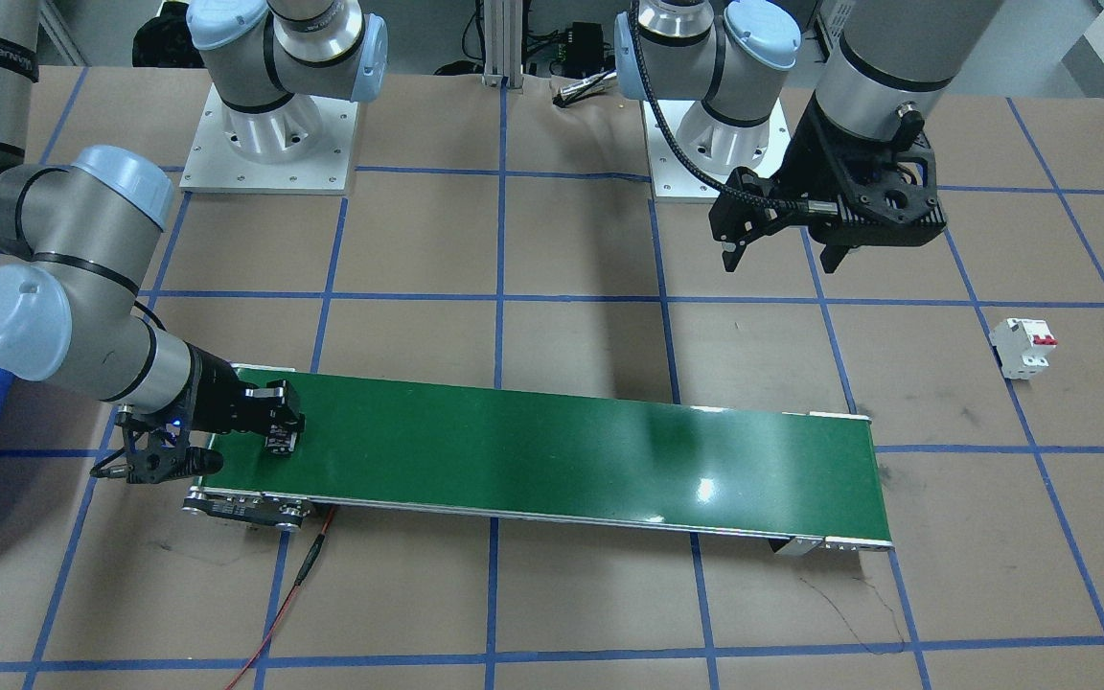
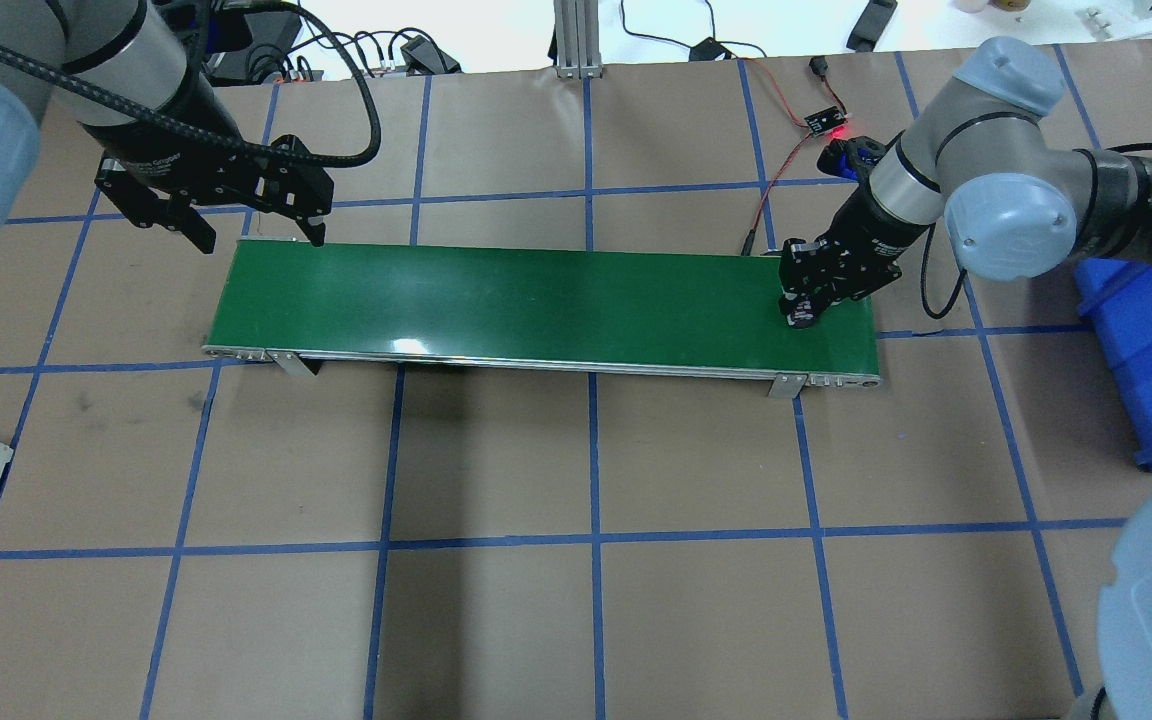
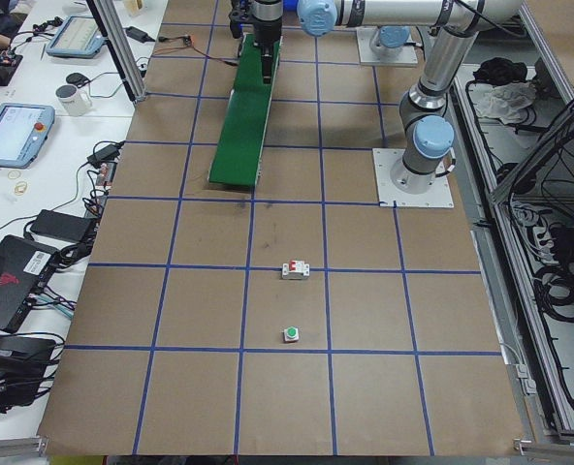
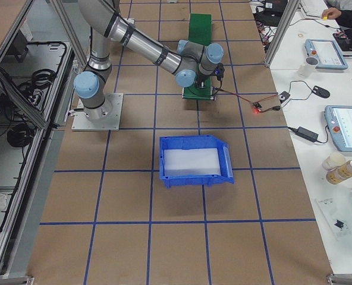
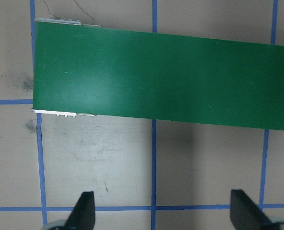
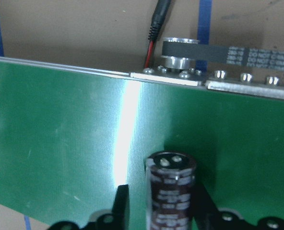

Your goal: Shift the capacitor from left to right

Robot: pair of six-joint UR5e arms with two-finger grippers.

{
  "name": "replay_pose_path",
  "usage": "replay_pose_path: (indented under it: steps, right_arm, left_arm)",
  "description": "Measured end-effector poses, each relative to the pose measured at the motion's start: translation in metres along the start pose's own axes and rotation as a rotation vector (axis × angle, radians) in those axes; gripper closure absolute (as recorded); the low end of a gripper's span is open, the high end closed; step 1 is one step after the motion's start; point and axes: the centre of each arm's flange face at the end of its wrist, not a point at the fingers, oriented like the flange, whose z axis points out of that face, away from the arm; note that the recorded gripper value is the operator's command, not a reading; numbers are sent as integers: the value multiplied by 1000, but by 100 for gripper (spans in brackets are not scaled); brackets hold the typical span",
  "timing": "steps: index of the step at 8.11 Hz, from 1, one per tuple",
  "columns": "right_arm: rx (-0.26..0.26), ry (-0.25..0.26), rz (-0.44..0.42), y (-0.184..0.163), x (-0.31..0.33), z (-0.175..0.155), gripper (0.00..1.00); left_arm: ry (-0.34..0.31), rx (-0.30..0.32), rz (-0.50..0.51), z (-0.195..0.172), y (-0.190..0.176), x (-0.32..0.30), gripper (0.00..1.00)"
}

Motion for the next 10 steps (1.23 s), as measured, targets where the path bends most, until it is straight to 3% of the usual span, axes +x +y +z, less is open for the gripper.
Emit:
replay_pose_path:
  steps: [4, 7, 8, 10]
  right_arm:
    - [16, 50, 3, -3, 1, -16, 100]
    - [37, 250, -56, -15, 23, -87, 100]
    - [27, 334, -101, -10, 56, -116, 100]
    - [22, 446, -216, 4, 144, -171, 100]
  left_arm:
    - [1, 0, 0, 0, 0, 0, 0]
    - [1, 0, 0, 0, 0, 0, 0]
    - [1, -1, 0, 0, 0, 0, 0]
    - [1, -1, 0, 0, 0, 0, 0]
